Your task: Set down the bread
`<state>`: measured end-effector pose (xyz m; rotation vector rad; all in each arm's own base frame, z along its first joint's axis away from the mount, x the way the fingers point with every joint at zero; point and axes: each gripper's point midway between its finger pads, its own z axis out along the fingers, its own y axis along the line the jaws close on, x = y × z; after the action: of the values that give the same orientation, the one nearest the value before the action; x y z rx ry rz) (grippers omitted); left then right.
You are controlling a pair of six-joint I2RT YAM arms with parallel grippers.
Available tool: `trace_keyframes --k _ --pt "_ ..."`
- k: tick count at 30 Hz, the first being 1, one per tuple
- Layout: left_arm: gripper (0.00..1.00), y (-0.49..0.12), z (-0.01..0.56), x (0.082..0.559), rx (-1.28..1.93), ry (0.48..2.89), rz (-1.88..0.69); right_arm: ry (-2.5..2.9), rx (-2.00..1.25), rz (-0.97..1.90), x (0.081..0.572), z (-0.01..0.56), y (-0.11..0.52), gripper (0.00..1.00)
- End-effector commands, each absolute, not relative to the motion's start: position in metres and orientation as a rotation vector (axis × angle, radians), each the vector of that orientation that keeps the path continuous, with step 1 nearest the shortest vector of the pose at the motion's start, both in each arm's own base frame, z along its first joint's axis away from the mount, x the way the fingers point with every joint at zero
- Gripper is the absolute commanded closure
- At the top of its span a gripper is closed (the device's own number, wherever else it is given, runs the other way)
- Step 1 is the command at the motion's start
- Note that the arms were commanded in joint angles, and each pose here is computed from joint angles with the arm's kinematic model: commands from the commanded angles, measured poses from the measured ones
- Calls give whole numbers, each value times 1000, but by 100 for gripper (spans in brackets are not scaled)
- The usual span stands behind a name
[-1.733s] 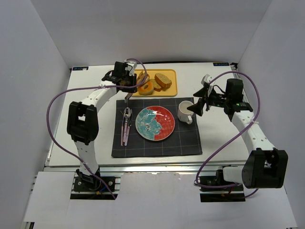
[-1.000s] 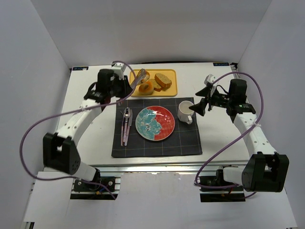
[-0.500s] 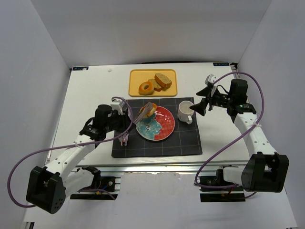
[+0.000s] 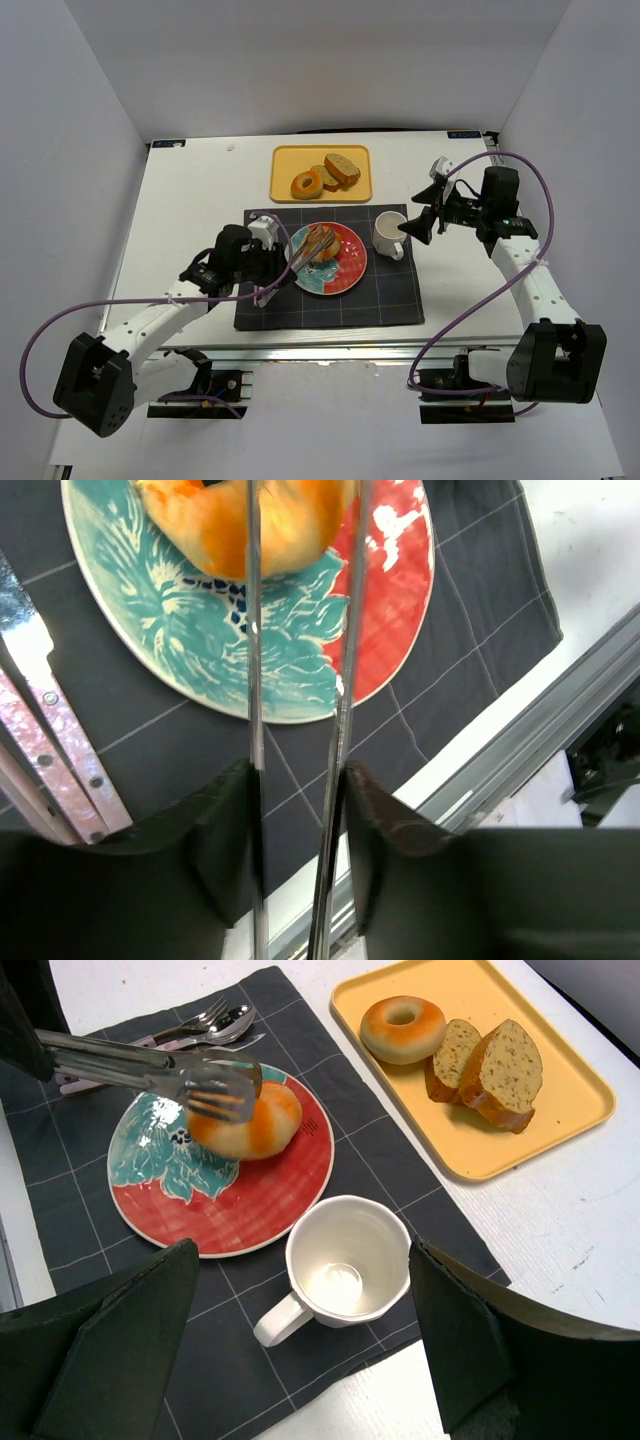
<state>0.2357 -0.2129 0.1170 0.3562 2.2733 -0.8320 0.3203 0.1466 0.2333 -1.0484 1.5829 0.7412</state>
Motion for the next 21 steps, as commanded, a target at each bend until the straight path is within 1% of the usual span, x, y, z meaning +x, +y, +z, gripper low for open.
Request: trace_keyframes --k 1,3,6,9,12,13,17,18,21 --pt "49 -214 130 234 376 2247 -836 1539 -1061 724 321 250 146 11" --pt "45 -214 132 232 377 2246 -842 1541 -1061 727 321 249 146 11" --pt "42 -216 134 231 375 2245 -861 1543 -1061 729 321 248 146 11" --pt "42 -217 140 232 367 2231 -875 1541 -1062 727 321 248 146 11" --pt "47 -214 152 240 354 2213 -829 1541 -1063 727 321 248 146 11" --pt "52 -210 155 244 347 2205 -793 1541 -1063 727 321 248 146 11" --pt "65 -189 181 276 240 2154 -679 1539 -1065 729 319 248 146 10" --pt "66 -186 192 283 223 2127 -675 1537 -1067 729 319 247 147 11" --pt "69 -166 201 303 168 2110 -621 1536 -1071 727 318 247 146 11"
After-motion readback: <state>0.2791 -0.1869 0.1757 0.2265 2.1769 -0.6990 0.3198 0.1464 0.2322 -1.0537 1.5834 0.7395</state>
